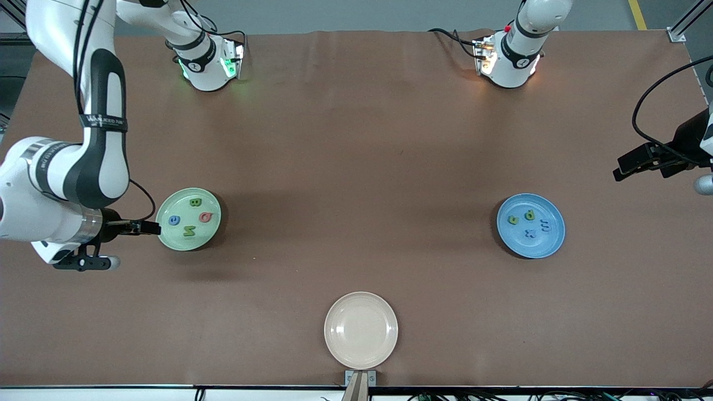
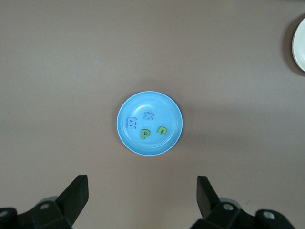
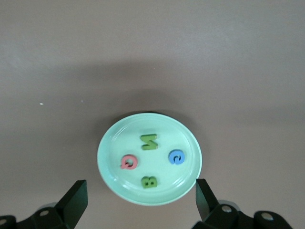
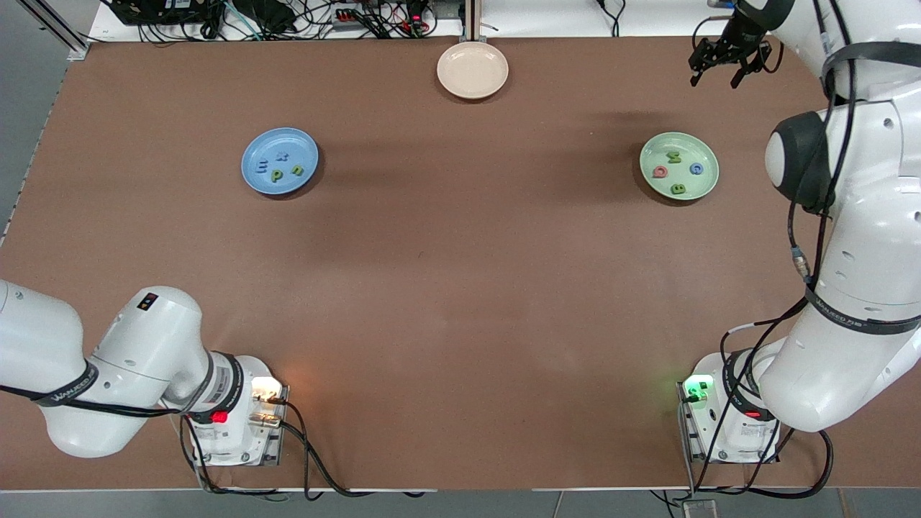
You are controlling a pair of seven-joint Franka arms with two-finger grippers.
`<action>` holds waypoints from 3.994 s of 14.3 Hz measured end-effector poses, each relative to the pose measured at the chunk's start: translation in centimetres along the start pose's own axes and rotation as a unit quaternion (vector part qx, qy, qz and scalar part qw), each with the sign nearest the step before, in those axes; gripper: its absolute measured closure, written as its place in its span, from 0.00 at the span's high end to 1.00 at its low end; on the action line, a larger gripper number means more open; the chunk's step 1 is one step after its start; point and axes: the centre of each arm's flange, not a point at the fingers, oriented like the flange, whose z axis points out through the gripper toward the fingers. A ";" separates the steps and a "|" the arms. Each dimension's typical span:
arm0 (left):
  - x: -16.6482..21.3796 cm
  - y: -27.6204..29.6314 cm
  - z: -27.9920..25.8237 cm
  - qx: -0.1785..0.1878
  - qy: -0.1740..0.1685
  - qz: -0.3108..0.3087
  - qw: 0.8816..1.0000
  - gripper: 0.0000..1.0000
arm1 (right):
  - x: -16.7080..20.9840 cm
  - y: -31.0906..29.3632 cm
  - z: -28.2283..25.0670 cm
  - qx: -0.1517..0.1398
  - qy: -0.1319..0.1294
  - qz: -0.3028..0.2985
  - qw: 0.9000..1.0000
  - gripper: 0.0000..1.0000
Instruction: Sort upper and lower case letters into plates
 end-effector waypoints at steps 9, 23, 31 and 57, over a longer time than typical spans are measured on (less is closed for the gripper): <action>1.7 -1.0 -0.1 -0.004 0.005 0.019 1.000 1.00 | -4.1 -1.5 -8.1 -0.038 0.014 0.012 0.999 1.00; 3.0 2.1 0.3 0.020 -0.033 0.041 0.998 1.00 | -9.0 0.4 -13.9 -0.037 0.001 0.011 0.999 1.00; 2.0 1.5 -2.2 0.021 -0.016 0.034 0.999 1.00 | -9.8 1.4 -16.8 -0.035 0.001 0.021 0.999 1.00; -4.1 1.4 -8.1 0.020 0.028 0.025 0.999 1.00 | -17.8 1.0 -21.3 -0.023 0.016 0.018 0.999 1.00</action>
